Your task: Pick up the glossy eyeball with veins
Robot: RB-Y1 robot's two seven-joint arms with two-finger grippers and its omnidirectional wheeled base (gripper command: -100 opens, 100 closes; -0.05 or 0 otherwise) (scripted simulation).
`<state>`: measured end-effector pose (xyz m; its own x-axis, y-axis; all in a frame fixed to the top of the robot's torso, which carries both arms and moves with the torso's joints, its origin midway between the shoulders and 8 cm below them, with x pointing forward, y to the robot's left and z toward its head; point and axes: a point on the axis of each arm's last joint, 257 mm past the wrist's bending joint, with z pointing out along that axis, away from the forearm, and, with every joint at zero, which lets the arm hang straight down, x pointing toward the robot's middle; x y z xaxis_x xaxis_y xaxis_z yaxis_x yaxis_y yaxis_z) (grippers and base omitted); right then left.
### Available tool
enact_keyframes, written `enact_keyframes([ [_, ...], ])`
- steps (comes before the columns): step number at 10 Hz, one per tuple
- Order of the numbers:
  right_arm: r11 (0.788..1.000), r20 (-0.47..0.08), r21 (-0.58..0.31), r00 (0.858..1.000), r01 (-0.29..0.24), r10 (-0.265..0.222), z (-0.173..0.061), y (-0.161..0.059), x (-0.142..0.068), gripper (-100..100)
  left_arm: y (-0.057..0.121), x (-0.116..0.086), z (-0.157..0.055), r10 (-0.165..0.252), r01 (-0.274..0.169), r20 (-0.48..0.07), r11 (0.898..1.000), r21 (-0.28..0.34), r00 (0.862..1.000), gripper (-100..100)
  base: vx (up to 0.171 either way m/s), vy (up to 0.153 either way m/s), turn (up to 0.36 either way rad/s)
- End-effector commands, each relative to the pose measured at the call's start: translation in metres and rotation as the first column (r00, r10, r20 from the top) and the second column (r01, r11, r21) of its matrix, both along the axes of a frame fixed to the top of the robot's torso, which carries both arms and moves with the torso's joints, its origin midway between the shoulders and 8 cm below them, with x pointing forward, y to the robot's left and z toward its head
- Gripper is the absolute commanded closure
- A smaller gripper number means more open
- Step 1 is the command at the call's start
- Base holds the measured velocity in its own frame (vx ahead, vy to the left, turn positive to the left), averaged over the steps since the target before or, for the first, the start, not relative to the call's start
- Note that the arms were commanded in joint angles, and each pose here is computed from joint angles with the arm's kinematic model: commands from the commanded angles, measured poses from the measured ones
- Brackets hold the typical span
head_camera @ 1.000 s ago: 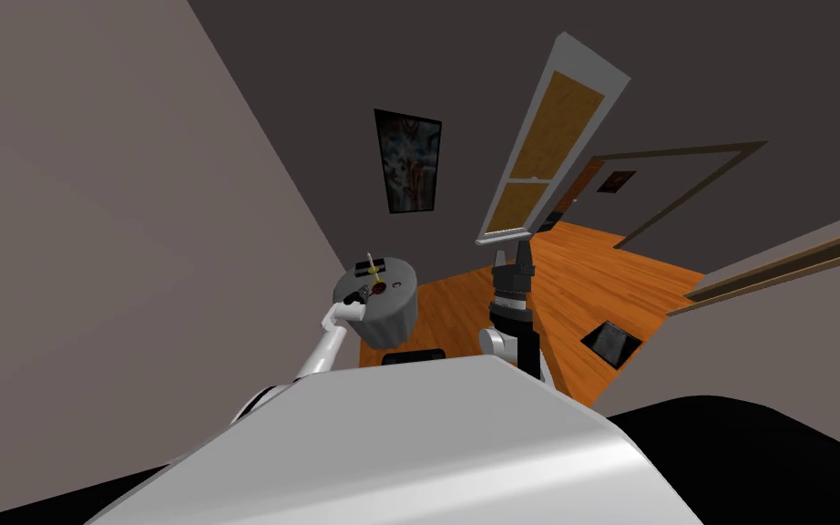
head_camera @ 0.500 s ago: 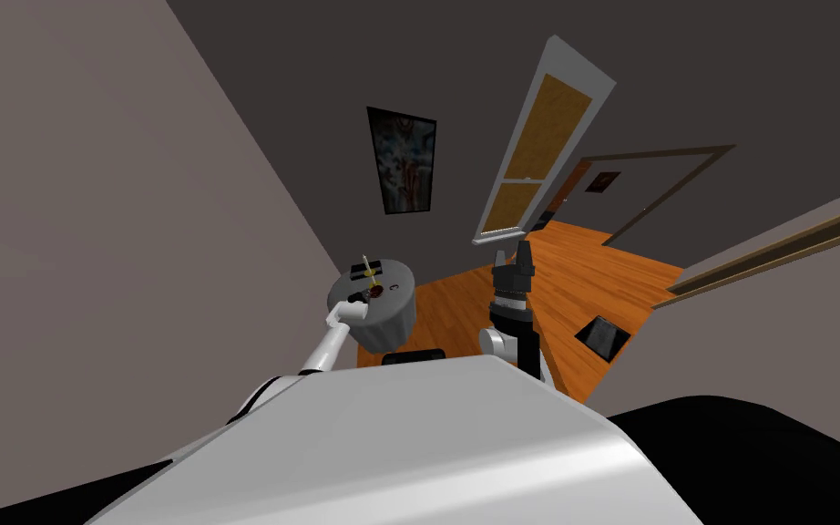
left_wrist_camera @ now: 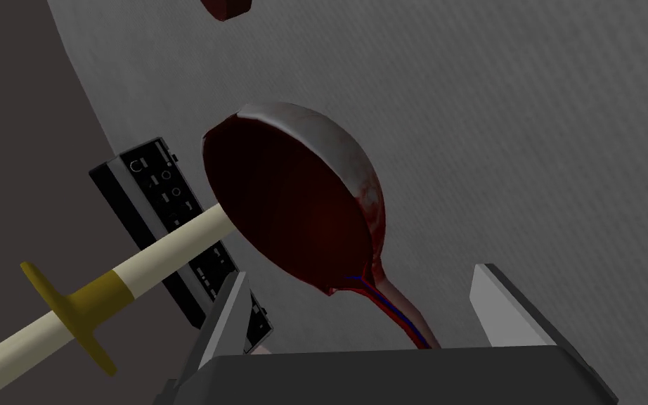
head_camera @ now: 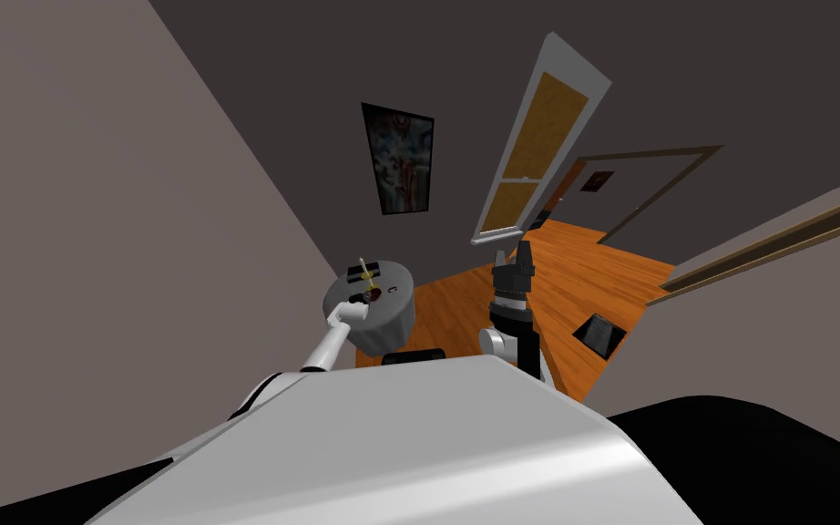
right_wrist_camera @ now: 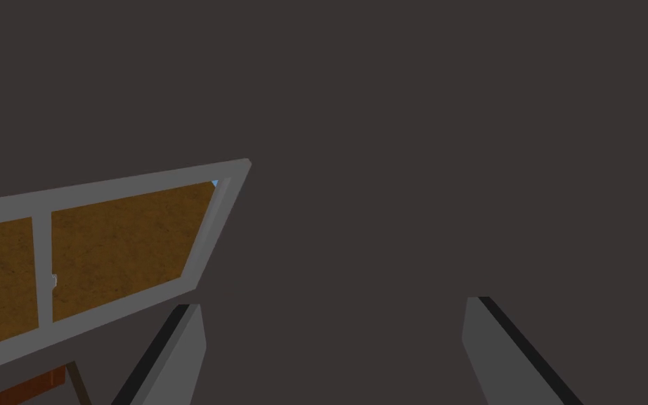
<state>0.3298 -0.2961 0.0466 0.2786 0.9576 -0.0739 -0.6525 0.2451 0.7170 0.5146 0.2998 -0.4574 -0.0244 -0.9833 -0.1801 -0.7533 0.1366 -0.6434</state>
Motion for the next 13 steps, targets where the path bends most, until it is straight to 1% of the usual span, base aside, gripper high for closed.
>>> enact_keyframes([
  [1,1.0,0.0,0.0,1.0,0.0,0.0,0.0,0.0,0.0,0,0.001,-0.003,-0.006,0.0,0.0,0.005,1.0,0.0,1.0,-100,0.078,0.003,-0.006],
  [2,1.0,0.0,0.0,1.0,0.0,0.0,0.0,0.0,0.0,0,0.002,-0.004,-0.009,0.0,0.0,0.005,1.0,-0.001,1.0,-100,0.077,0.003,-0.003],
  [3,1.0,0.0,0.0,1.0,0.0,0.0,0.0,0.0,0.0,0,0.002,-0.004,-0.007,0.0,0.0,0.003,1.0,0.0,1.0,-100,0.031,0.001,0.0],
  [4,1.0,0.0,0.0,1.0,0.0,0.0,0.0,0.0,0.0,0,0.002,-0.004,-0.007,0.0,0.0,0.005,1.0,0.0,1.0,100,0.006,0.0,0.0],
  [8,1.0,0.0,0.0,1.0,0.0,0.0,0.0,0.0,0.0,0,0.002,-0.004,-0.007,0.001,-0.001,0.005,1.0,-0.002,1.0,100,0.0,0.0,0.0],
  [9,1.0,0.0,0.0,1.0,0.0,0.0,0.0,0.0,0.0,0,0.002,-0.004,-0.007,0.001,-0.001,0.005,1.0,-0.002,1.0,0,0.0,0.0,0.0],
  [10,1.0,0.0,0.0,1.0,0.0,0.0,0.0,0.0,0.0,0,0.0,0.0,0.0,-0.001,0.001,0.003,1.0,0.0,1.0,100,-0.054,-0.006,0.004],
  [12,1.0,0.0,0.0,1.0,0.0,0.0,0.0,0.0,0.0,0,0.0,0.002,0.002,-0.002,0.002,0.007,1.0,-0.001,1.0,100,-0.065,-0.006,0.0],
  [13,1.0,0.0,0.0,1.0,0.0,0.0,0.0,0.0,0.0,0,0.0,0.002,0.002,-0.001,0.001,0.004,1.0,-0.001,1.0,0,-0.007,-0.001,0.001],
])
